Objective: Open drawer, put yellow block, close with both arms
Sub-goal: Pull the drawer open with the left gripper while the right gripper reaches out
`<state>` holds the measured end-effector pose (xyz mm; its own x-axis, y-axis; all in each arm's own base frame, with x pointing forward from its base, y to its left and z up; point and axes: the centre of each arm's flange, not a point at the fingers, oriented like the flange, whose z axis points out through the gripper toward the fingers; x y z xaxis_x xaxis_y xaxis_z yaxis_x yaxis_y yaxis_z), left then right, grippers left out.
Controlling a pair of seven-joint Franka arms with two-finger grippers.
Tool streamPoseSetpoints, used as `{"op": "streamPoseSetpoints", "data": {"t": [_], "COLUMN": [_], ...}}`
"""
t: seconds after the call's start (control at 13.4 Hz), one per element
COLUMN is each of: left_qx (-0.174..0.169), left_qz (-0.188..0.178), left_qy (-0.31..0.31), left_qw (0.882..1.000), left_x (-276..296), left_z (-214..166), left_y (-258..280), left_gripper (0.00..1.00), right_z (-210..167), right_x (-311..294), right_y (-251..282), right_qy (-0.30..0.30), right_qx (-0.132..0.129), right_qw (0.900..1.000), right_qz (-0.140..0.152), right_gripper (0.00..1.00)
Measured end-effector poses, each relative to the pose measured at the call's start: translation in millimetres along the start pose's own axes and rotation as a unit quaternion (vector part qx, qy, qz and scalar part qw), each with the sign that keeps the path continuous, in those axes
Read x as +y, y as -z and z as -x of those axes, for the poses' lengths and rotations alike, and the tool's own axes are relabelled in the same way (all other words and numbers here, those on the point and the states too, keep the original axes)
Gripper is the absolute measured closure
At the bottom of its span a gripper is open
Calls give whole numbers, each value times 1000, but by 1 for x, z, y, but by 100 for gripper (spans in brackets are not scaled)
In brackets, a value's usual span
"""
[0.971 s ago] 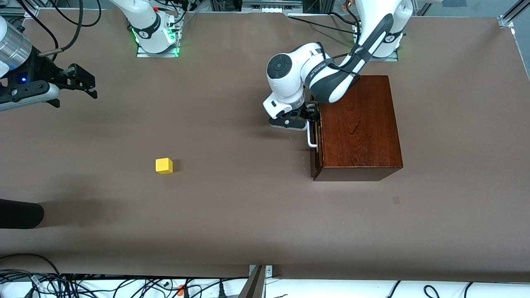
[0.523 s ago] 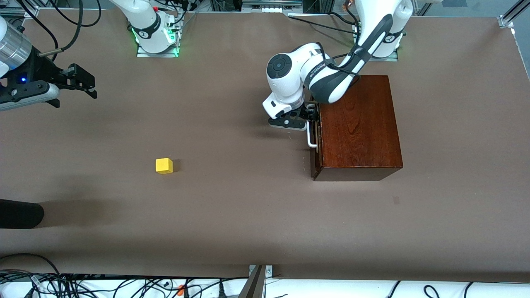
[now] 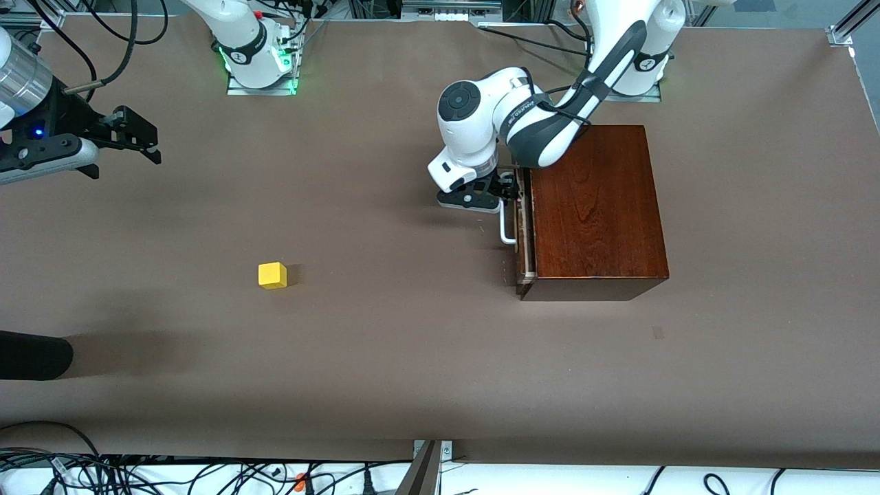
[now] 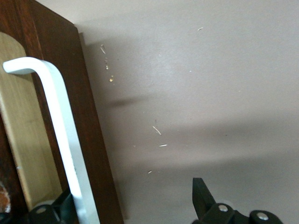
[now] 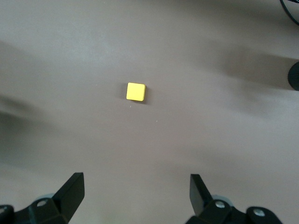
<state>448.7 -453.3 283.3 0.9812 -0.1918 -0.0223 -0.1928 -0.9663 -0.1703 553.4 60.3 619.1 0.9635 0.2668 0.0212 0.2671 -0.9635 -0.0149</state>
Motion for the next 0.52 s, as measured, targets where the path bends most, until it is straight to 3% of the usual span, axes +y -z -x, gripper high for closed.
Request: {"op": "streamPoseSetpoints", "data": {"t": [0.52], "left_qx": [2], "left_qz": [29], "left_qy": [4], "left_qw": [1000], "left_x": [21], "left_z": [-5], "left_y": [10], "left_gripper": [0], "right_z": [0], "right_x": [4], "right_y": [0], "right_qy": [-3], "right_qx": [2], "right_qw": [1000], "right_qz": [0], "right_gripper": [0]}}
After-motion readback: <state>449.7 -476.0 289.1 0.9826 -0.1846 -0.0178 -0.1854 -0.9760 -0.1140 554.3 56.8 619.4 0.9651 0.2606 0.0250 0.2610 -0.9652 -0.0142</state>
